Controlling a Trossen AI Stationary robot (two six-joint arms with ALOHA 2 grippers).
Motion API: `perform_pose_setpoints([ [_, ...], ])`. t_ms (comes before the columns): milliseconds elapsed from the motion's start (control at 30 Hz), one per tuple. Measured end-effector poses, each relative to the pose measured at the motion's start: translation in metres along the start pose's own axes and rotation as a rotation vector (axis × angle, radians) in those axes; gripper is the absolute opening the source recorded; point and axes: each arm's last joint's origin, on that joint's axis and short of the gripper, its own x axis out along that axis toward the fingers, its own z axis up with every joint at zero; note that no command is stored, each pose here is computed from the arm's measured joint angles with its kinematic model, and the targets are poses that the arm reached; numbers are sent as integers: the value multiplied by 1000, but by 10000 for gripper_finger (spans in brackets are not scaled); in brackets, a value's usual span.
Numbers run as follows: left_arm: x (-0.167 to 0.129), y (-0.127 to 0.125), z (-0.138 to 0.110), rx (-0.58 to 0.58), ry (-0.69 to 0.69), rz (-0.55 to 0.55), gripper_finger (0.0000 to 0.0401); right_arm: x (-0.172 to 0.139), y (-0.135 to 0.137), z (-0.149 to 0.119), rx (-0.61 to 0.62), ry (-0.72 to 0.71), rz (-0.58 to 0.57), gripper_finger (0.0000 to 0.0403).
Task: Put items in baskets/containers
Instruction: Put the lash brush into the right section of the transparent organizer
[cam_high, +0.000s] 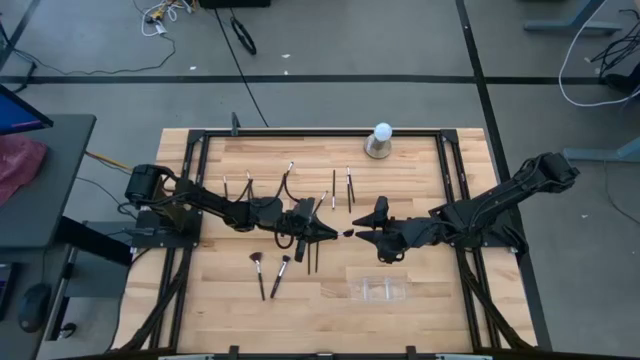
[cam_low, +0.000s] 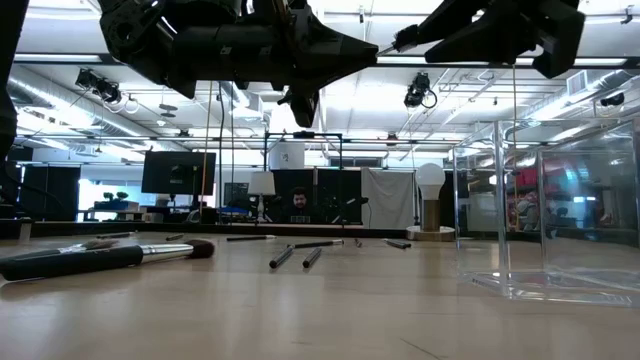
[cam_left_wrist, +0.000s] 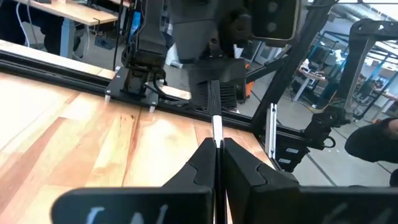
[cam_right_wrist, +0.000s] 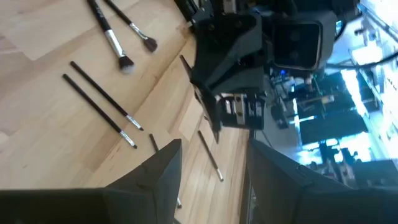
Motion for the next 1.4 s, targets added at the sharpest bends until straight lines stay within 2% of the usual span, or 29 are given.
perform_pose_setpoints([
  [200,0,0,-1,0,6,2,15,0,0,5,-23,-67,12,161],
  [467,0,0,-1,-1,6,2,16,15,7,7,-121,-90,29,117],
  [967,0,1,-1,0,10,12,24,17,8,7,-121,-69,17,11],
  [1067,0,1,-1,30,-2,27,44,17,9,5,-81,-46,25,12],
  [1200,-1,2,6,81,-54,7,89,12,14,-2,-83,65,58,12],
  [1400,-4,11,17,99,-99,-9,170,-21,-9,14,-9,220,215,12],
])
